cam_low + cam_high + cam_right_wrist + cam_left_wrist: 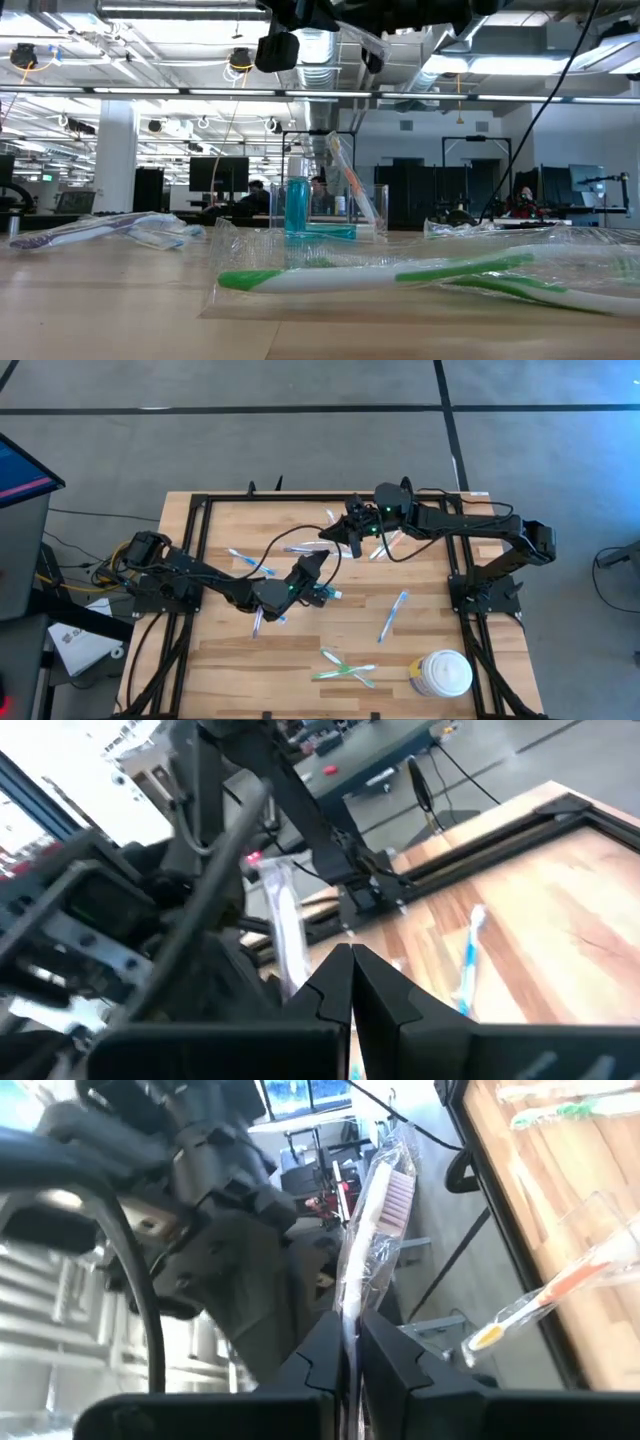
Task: Pick & Place toothbrushing station
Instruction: Put the top purple toothbrush into the transparent organizer
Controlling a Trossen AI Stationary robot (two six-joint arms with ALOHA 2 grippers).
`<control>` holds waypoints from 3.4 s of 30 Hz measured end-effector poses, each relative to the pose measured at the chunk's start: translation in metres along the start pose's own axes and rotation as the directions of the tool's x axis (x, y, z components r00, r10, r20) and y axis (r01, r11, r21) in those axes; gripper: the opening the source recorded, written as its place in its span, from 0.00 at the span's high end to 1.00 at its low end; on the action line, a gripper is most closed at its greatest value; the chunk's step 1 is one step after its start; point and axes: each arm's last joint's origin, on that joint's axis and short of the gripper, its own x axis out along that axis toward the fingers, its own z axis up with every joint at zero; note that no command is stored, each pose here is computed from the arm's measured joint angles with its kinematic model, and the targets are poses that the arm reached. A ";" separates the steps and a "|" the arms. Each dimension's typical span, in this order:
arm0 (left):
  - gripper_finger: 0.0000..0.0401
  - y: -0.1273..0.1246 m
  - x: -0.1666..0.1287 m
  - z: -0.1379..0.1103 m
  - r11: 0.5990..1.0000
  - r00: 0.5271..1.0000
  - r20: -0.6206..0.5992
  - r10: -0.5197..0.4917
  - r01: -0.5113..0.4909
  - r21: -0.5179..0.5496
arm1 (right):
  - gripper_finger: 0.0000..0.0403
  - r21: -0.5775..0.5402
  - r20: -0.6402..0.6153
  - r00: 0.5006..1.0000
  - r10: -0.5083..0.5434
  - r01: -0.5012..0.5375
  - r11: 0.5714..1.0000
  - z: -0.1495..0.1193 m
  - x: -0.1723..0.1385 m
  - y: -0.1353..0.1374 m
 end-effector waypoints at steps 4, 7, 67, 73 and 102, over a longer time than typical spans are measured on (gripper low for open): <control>0.98 0.006 0.002 -0.006 0.993 1.000 -0.023 0.005 -0.007 -0.114 | 1.00 0.004 -0.020 0.999 -0.027 0.027 1.000 -0.001 -0.002 -0.006; 0.98 0.013 -0.001 -0.015 0.974 0.999 -0.029 0.012 -0.019 -0.227 | 1.00 -0.010 -0.032 0.999 -0.040 0.039 0.999 -0.001 -0.003 -0.008; 0.97 -0.095 0.067 -0.172 -0.209 0.864 0.403 0.301 0.472 -0.856 | 1.00 -0.307 -0.344 0.871 -0.351 0.248 0.919 -0.052 -0.001 0.005; 0.97 -0.114 0.076 -0.172 -0.237 0.870 0.377 0.317 0.458 -0.857 | 1.00 -0.331 -0.353 0.872 -0.338 0.222 0.917 -0.057 0.002 0.015; 0.97 -0.133 0.107 -0.170 -0.239 0.847 0.452 0.279 0.517 -0.822 | 1.00 -0.380 -0.363 0.876 -0.317 0.171 0.909 -0.069 0.008 0.038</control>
